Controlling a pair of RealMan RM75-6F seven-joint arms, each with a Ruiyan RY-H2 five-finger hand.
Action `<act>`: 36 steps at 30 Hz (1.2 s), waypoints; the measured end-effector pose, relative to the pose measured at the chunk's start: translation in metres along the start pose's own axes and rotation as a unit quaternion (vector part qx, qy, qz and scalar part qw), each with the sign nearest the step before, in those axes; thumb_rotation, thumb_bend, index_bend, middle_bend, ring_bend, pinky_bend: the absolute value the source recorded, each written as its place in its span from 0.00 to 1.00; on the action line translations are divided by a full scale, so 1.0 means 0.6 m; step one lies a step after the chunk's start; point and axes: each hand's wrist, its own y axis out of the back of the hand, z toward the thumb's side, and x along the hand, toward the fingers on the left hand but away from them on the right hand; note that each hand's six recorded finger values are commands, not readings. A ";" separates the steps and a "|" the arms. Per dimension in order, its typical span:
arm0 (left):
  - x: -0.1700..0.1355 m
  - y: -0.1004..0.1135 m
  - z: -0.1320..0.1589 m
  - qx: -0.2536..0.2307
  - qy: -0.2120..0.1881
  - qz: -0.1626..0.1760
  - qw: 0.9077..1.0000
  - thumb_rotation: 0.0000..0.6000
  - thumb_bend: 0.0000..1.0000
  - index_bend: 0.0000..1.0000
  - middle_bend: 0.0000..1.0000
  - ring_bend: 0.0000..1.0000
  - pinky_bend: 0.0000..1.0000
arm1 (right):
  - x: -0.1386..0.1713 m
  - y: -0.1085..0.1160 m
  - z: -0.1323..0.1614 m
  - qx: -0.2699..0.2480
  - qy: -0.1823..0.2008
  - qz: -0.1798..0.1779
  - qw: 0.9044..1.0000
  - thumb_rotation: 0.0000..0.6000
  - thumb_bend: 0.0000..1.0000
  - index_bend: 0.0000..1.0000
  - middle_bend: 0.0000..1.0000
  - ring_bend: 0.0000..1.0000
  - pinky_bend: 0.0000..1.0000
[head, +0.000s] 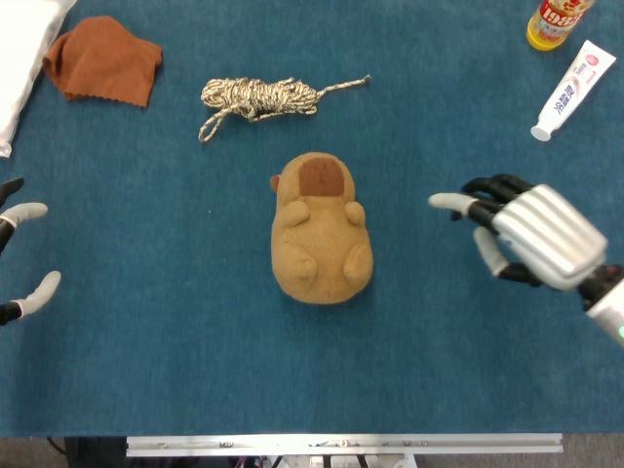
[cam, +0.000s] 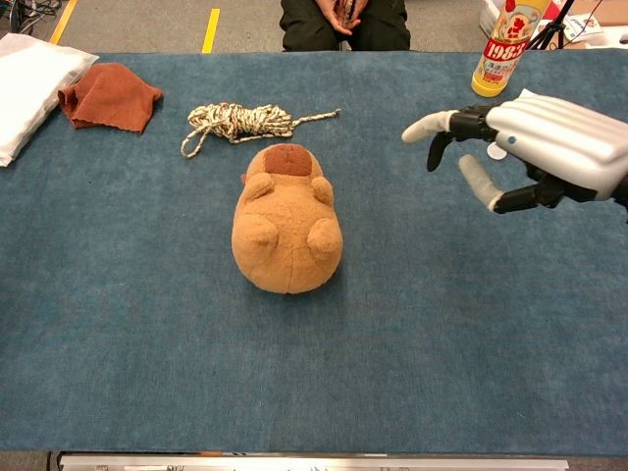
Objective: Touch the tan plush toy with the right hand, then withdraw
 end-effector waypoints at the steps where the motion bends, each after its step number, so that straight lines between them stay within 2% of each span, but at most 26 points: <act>1: -0.001 0.001 0.000 0.000 0.000 0.001 1.000 1.00 0.21 0.27 0.13 0.04 0.07 | -0.009 -0.003 0.008 0.003 0.005 0.005 1.000 1.00 0.77 0.22 0.40 0.22 0.25; 5: -0.002 0.002 -0.002 -0.001 0.002 0.002 1.000 1.00 0.21 0.27 0.13 0.04 0.07 | -0.034 -0.010 0.030 0.012 0.017 0.017 1.000 1.00 0.75 0.22 0.40 0.22 0.26; 7: -0.003 0.003 -0.004 -0.001 0.003 0.002 1.000 1.00 0.21 0.27 0.13 0.04 0.08 | -0.046 -0.016 0.043 0.015 0.027 0.027 0.999 1.00 0.68 0.22 0.40 0.22 0.26; 9: -0.004 0.003 -0.005 -0.001 0.004 0.002 1.000 1.00 0.21 0.27 0.13 0.04 0.07 | -0.054 -0.020 0.049 0.014 0.030 0.035 0.999 1.00 0.57 0.22 0.36 0.21 0.23; 10: -0.004 0.003 -0.005 -0.001 0.004 0.003 1.000 1.00 0.21 0.27 0.13 0.04 0.07 | -0.059 -0.022 0.052 0.015 0.030 0.040 0.999 1.00 0.50 0.26 0.32 0.18 0.19; 12: -0.004 0.004 -0.006 -0.001 0.005 0.004 1.000 1.00 0.21 0.27 0.13 0.04 0.07 | -0.066 -0.024 0.056 0.018 0.028 0.046 0.998 1.00 0.45 0.33 0.27 0.13 0.14; 22: -0.005 0.003 -0.009 0.000 0.005 0.003 1.000 1.00 0.21 0.27 0.13 0.04 0.07 | -0.101 -0.029 0.092 0.045 0.033 0.040 0.998 1.00 0.44 0.35 0.23 0.05 0.05; 36: -0.008 0.002 -0.021 0.003 0.015 0.001 1.000 1.00 0.21 0.27 0.13 0.04 0.07 | -0.141 -0.064 0.119 0.057 0.039 0.067 0.995 1.00 0.44 0.35 0.22 0.05 0.05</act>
